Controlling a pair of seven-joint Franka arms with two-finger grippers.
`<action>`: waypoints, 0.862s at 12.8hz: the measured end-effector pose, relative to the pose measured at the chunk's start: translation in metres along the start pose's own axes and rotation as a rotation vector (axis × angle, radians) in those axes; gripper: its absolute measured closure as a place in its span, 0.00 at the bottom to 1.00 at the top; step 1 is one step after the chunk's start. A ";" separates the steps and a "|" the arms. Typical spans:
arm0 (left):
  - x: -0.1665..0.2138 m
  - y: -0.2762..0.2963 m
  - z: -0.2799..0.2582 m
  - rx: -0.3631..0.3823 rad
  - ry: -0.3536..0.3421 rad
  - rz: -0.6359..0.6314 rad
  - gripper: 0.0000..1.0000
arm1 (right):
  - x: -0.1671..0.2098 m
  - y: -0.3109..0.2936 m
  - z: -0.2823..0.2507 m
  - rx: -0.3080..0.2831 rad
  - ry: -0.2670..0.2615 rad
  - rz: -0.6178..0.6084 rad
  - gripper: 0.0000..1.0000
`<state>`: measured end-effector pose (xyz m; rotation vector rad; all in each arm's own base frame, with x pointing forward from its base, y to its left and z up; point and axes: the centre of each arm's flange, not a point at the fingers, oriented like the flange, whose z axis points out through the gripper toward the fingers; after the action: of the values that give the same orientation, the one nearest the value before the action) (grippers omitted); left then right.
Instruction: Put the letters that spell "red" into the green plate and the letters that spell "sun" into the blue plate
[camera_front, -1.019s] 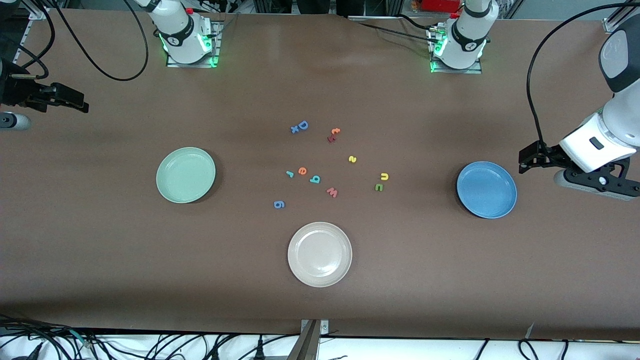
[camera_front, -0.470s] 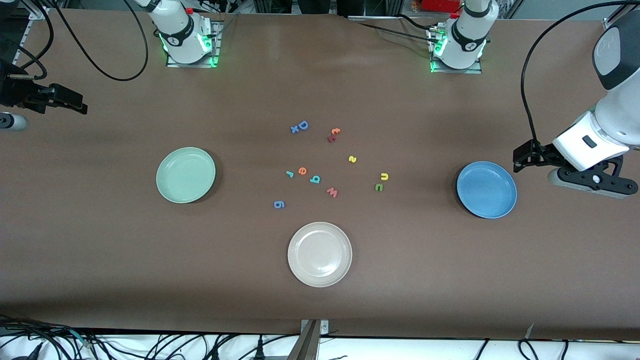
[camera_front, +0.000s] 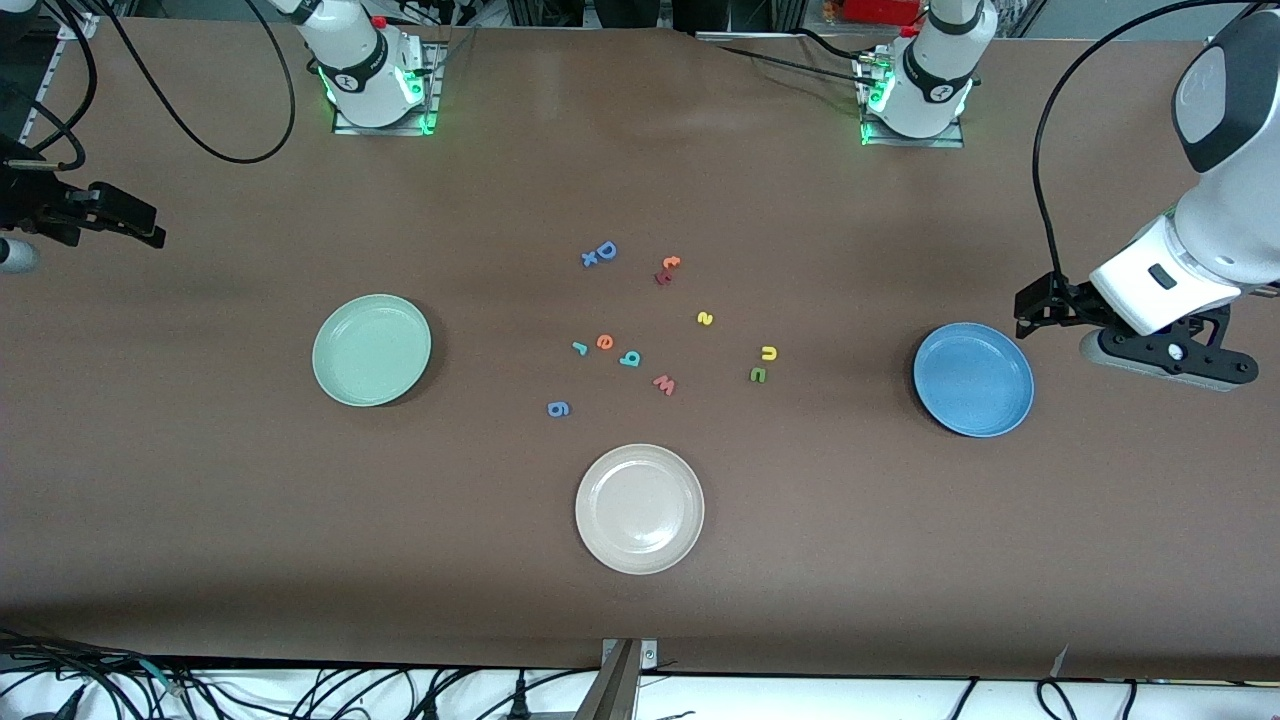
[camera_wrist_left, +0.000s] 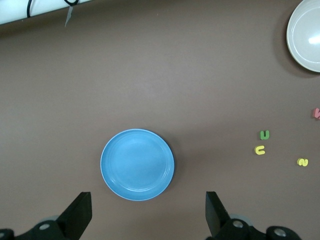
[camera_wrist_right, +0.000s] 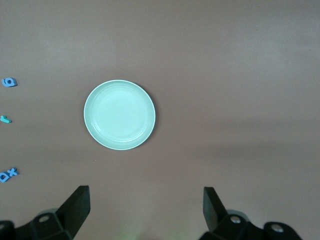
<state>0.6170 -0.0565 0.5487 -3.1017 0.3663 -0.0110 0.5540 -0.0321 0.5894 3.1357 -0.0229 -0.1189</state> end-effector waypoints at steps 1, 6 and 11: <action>-0.004 0.002 0.003 0.000 -0.010 0.000 0.00 | 0.001 0.000 0.000 0.000 0.006 0.000 0.00; -0.018 0.017 0.019 -0.008 -0.054 0.000 0.00 | 0.003 0.000 0.000 -0.001 0.015 0.001 0.00; -0.027 0.023 0.021 -0.023 -0.064 0.001 0.00 | 0.004 0.000 0.001 -0.001 0.015 0.001 0.00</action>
<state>0.5852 -0.0719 0.5268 -3.1156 0.3689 0.0933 0.5575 -0.0322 0.5882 3.1355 -0.0236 -0.0959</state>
